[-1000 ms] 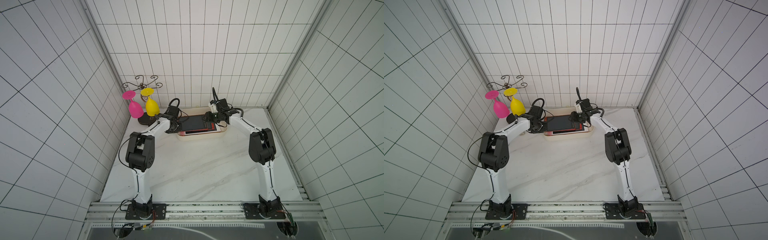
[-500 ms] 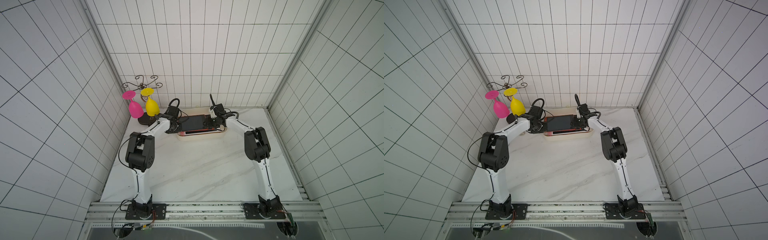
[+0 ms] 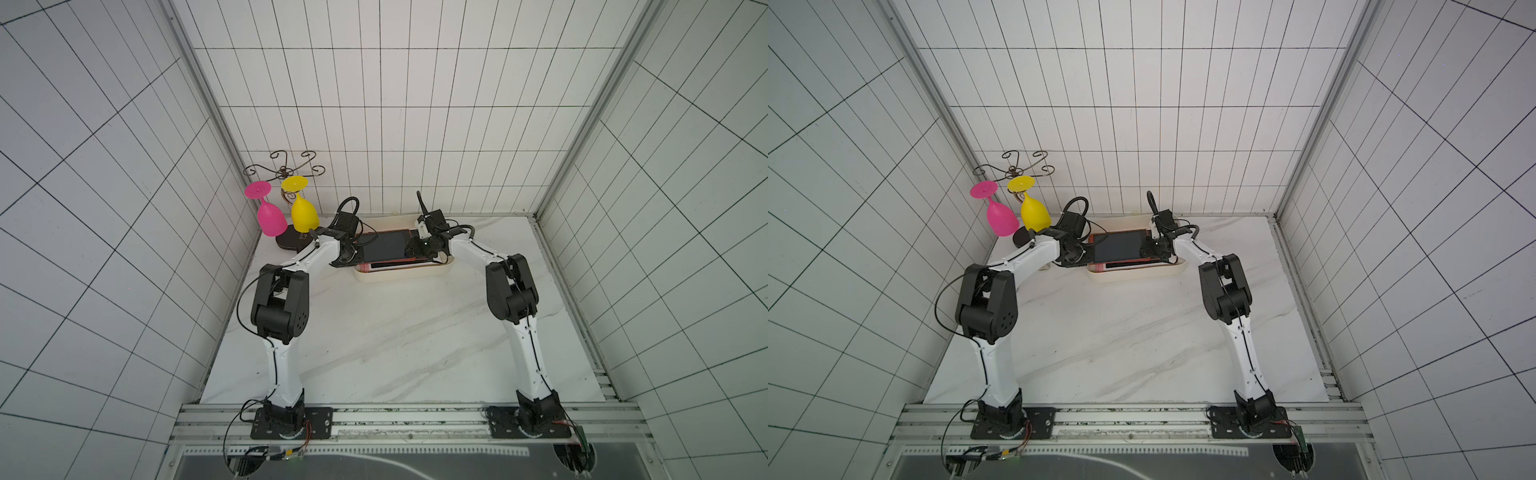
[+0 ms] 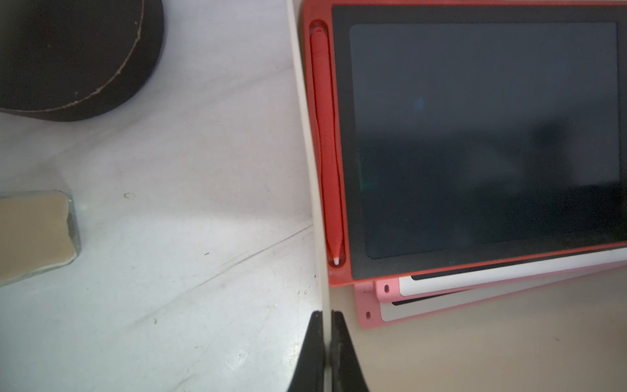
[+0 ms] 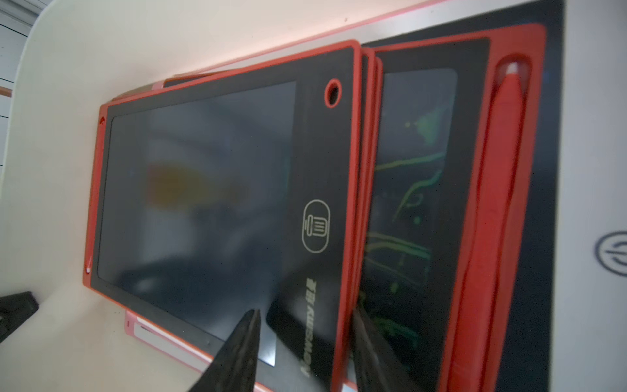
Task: Take out the writing tablet from the storage box
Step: Pick up the writing tablet from the storage box.
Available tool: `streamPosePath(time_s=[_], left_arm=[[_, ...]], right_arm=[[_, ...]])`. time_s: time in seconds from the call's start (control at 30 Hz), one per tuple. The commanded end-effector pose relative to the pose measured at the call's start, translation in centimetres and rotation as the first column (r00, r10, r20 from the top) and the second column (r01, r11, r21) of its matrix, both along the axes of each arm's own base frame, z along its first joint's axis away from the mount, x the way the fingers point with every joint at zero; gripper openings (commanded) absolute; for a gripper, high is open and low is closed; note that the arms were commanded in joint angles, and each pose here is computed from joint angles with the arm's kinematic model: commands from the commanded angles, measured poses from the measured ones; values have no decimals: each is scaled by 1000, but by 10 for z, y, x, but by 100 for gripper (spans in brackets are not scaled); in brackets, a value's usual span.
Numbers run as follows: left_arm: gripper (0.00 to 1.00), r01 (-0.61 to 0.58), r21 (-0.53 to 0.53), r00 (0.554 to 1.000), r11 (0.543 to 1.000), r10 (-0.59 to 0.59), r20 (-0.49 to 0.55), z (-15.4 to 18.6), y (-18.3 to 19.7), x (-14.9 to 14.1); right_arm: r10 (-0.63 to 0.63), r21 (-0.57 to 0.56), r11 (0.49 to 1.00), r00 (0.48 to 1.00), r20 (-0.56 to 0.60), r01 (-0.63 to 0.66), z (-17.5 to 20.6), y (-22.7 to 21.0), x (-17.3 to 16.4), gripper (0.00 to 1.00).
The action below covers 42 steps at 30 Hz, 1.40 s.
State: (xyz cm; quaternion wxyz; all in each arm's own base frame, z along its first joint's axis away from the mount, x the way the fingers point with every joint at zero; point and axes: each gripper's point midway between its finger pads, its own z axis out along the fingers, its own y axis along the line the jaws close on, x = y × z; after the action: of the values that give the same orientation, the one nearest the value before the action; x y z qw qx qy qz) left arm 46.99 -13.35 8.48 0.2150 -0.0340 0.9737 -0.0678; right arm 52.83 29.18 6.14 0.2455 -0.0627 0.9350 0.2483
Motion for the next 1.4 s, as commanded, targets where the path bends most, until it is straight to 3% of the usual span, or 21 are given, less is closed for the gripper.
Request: streamPosePath(time_s=[0.0, 0.33, 1.37], left_arm=[[0, 41, -49, 996, 998, -37, 75, 30, -10, 5], [0, 37, -46, 996, 998, -33, 78, 32, -9, 5], [0, 39, -37, 996, 999, -37, 76, 33, -7, 0]], right_arm=[[46, 57, 997, 998, 34, -48, 30, 20, -4, 44], [50, 73, 996, 995, 86, -56, 62, 24, -5, 43], [70, 44, 996, 993, 98, -74, 71, 30, -10, 51]])
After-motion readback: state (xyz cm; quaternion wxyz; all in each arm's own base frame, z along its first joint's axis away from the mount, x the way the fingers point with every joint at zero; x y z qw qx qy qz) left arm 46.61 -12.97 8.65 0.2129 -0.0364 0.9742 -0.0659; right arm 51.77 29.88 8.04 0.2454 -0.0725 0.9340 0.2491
